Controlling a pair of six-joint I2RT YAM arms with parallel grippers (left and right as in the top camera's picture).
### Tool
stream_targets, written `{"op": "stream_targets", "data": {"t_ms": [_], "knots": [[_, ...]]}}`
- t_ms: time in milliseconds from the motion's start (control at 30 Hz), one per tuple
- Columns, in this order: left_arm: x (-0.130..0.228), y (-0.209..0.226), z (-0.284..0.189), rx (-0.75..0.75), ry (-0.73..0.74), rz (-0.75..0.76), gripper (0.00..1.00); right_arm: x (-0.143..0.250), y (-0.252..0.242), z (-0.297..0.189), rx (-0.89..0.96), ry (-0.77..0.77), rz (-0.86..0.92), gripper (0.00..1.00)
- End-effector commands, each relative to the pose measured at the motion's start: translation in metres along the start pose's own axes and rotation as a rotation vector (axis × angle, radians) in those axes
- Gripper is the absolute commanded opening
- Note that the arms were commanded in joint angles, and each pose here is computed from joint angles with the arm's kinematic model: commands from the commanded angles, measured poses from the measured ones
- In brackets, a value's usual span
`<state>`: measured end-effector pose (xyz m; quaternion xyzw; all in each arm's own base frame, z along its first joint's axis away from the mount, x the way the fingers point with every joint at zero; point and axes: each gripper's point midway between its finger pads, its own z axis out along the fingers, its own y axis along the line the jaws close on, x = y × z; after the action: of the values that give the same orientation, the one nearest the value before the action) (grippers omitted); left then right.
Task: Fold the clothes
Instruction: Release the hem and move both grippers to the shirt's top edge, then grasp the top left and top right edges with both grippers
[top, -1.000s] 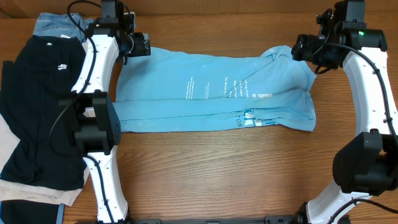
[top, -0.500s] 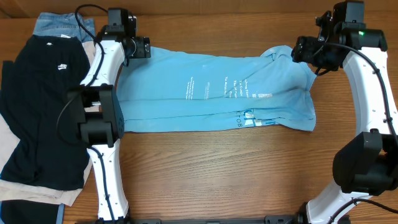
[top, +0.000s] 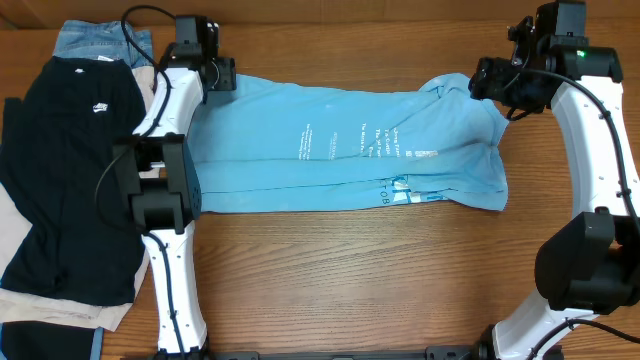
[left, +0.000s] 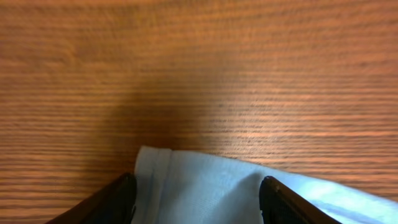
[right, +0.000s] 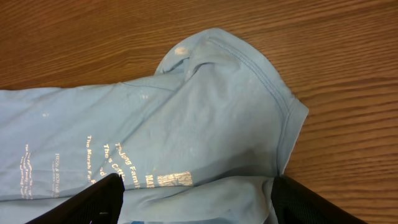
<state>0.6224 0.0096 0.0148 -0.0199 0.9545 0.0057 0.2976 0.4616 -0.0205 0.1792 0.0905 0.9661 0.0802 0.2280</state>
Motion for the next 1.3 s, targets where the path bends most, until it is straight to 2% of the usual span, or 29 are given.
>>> {"op": "stream_targets", "data": {"t_ms": [0, 67, 100, 133, 167, 233, 267, 500, 900, 1267], "knots": [[0.014, 0.003, 0.018, -0.015, 0.037, 0.011, 0.68, -0.009, 0.003, -0.007, 0.003, -0.035, -0.017, 0.8], [0.018, 0.003, 0.02, -0.015, 0.046, 0.011, 0.68, -0.009, 0.003, -0.007, 0.003, -0.034, -0.018, 0.8], [0.019, 0.003, 0.021, -0.015, 0.05, 0.011, 0.64, -0.009, 0.003, -0.007, 0.003, -0.034, -0.018, 0.77], [0.02, 0.003, 0.021, -0.015, 0.052, 0.011, 0.55, -0.009, 0.003, -0.007, 0.003, -0.037, -0.018, 0.75], [0.021, 0.003, 0.021, -0.015, 0.057, 0.008, 0.33, -0.011, 0.004, -0.007, 0.002, -0.042, -0.019, 0.72], [0.024, 0.003, 0.02, -0.016, 0.073, -0.006, 0.09, -0.014, 0.004, -0.007, 0.0, -0.055, -0.021, 0.7], [0.026, 0.004, 0.017, -0.017, 0.086, -0.013, 0.04, -0.016, 0.004, -0.007, 0.0, -0.064, -0.023, 0.7], [0.031, 0.005, -0.023, -0.022, 0.184, -0.035, 0.04, -0.031, 0.004, 0.007, -0.009, -0.109, -0.03, 0.69], [0.027, -0.003, -0.122, 0.019, 0.282, -0.067, 0.04, -0.047, -0.003, 0.091, -0.033, -0.122, -0.06, 0.68], [0.043, -0.002, -0.131, 0.013, 0.354, -0.069, 0.04, -0.038, -0.015, 0.149, -0.021, -0.091, -0.078, 0.66]]}}
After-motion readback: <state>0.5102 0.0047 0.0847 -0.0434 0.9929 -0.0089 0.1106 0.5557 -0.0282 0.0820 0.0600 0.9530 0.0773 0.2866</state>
